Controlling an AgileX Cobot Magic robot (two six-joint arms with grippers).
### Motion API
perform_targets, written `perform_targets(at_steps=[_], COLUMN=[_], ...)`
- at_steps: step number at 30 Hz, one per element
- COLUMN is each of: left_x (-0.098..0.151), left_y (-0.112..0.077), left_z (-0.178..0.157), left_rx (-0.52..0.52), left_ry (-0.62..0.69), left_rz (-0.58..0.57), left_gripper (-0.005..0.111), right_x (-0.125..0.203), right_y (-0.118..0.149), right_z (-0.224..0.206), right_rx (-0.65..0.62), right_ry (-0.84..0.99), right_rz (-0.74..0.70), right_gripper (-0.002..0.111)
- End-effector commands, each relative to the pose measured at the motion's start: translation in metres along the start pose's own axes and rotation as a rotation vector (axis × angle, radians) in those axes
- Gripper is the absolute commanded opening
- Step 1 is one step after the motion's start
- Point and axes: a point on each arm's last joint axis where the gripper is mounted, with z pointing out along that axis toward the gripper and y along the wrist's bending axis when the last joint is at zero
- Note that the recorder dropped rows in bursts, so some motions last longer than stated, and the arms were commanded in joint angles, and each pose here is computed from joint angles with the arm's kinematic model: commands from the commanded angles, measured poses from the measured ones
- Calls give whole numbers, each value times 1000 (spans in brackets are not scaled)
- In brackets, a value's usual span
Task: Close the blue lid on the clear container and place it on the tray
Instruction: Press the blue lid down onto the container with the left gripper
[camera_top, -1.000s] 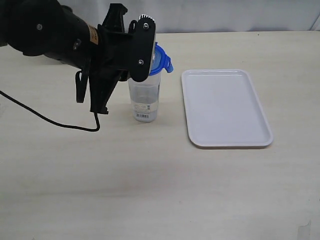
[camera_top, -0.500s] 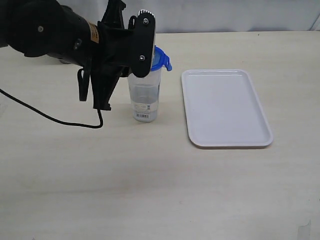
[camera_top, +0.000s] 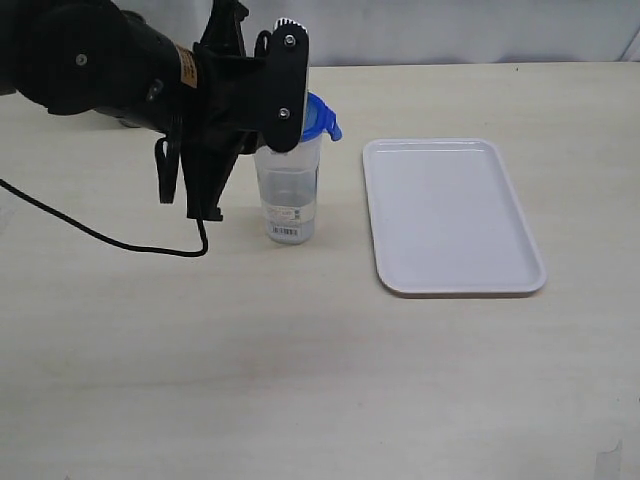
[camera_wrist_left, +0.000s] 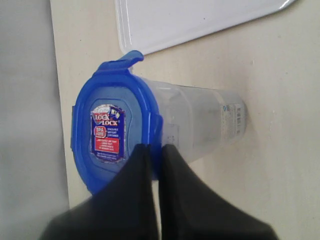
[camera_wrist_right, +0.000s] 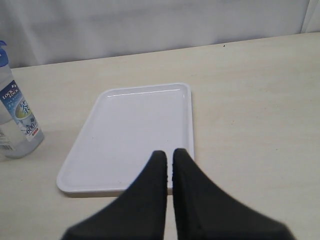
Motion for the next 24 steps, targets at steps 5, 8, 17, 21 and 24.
perform_targets(at_steps=[5,8,17,21,24], left_x=[0,0,-1,0,1], left_y=[1,1,0,-2,-4], left_z=[0,0,0,0,0], left_rx=[-2,-2,6,29,52], left_ry=[-5,-5,-15,-5,8], left_rz=[-36,-36,-63,-66,-86], left_gripper=[20,31,51,60,64], right_x=[1,1,1,1,1], right_y=[0,0,0,0,0], right_z=[0,0,0,0,0], right_rx=[6,6,6,6,6], right_ry=[-5,-5,-5,-5,-5], right_rz=[0,0,0,0,0], right_gripper=[4,4,4,4,4])
